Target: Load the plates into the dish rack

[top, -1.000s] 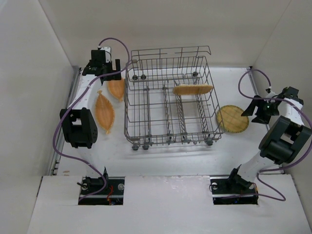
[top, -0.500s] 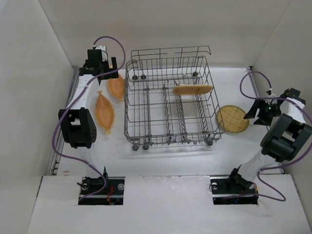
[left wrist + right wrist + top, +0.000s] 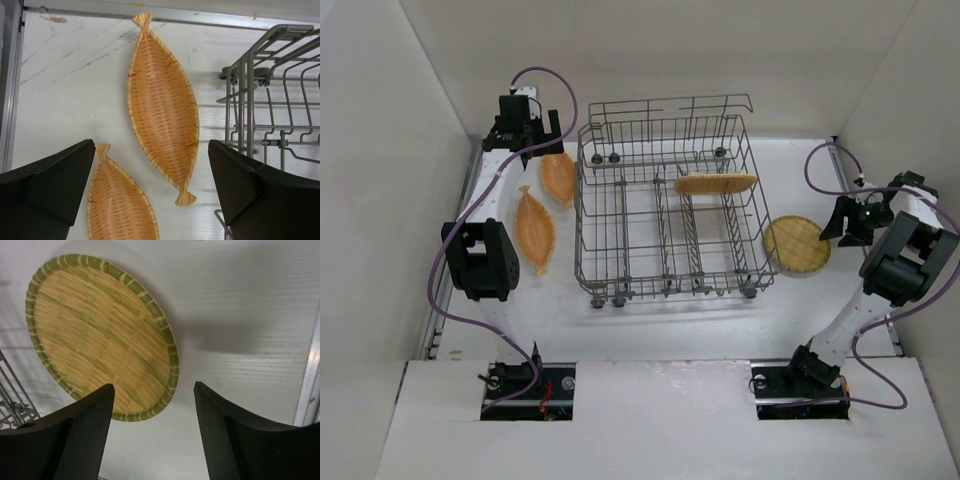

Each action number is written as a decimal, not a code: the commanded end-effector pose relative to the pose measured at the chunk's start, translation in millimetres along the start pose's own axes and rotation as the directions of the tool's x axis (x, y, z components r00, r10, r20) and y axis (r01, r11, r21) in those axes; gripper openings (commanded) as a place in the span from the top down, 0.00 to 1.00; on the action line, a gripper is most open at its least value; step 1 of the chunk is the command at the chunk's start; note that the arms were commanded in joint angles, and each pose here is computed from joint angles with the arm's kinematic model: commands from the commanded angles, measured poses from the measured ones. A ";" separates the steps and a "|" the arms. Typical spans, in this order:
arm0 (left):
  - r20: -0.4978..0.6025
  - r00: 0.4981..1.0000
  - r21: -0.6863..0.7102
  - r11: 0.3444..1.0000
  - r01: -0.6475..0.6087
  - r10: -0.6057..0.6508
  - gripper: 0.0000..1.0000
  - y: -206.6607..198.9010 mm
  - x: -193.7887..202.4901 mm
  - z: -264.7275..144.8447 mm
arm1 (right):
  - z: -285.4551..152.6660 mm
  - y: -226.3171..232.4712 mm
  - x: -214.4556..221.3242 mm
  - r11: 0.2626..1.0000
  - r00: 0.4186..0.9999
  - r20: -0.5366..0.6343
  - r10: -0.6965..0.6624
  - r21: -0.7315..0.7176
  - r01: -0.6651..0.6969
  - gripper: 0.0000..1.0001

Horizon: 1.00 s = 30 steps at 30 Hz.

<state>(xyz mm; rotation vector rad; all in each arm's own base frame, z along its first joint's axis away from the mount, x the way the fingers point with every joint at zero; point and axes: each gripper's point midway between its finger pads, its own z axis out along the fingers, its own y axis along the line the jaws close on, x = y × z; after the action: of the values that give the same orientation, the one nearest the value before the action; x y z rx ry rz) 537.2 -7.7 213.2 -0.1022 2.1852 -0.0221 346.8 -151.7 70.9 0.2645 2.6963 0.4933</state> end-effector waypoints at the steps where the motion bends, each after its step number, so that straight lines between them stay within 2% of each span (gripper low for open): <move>1: 0.083 0.996 0.019 1.000 0.010 -0.011 0.00 -9.1 -32.2 -10.4 | -2.2 9.8 -7.2 0.993 0.993 -0.013 -0.114 -0.044 0.114 0.30; 6: 0.090 0.996 0.029 1.000 -0.002 -0.001 0.00 -18.8 -37.9 -9.0 | 9.6 5.2 -8.0 0.986 0.987 -0.058 -0.152 -0.078 0.147 0.32; 17: 0.097 0.995 0.032 0.999 -0.022 0.018 0.00 -27.3 -53.0 -6.2 | 33.6 -1.7 4.8 0.981 0.971 -0.190 -0.147 -0.155 0.118 0.36; 20: 0.100 0.995 0.031 0.999 -0.027 0.023 0.00 -28.1 -55.9 -5.9 | 35.6 -3.2 0.5 0.979 0.971 -0.190 -0.145 -0.171 0.113 0.49; 22: 0.100 0.995 0.031 0.999 -0.030 0.027 0.00 -28.1 -56.6 -5.0 | 36.2 -2.9 -0.4 0.977 0.971 -0.192 -0.143 -0.183 0.108 0.71; 25: 0.101 0.994 0.027 0.999 -0.037 0.034 0.00 -27.5 -57.6 -3.2 | 36.6 -1.3 -1.2 0.974 0.970 -0.190 -0.152 -0.195 0.114 0.95; 26: 0.101 0.994 0.027 0.999 -0.040 0.037 0.00 -27.4 -57.9 -3.1 | 36.3 -1.3 -1.0 0.973 0.969 -0.189 -0.158 -0.196 0.120 1.00; 30: 0.100 0.994 0.026 0.999 -0.048 0.045 0.00 -27.2 -57.9 -1.5 | 29.9 2.5 -1.0 0.970 0.967 -0.173 -0.185 -0.190 0.152 1.00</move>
<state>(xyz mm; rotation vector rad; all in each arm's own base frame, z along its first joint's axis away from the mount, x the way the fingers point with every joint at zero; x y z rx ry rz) 566.8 -32.0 236.1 -0.0443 2.1462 -0.0346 354.4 -127.2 45.9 0.0742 2.8039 0.8759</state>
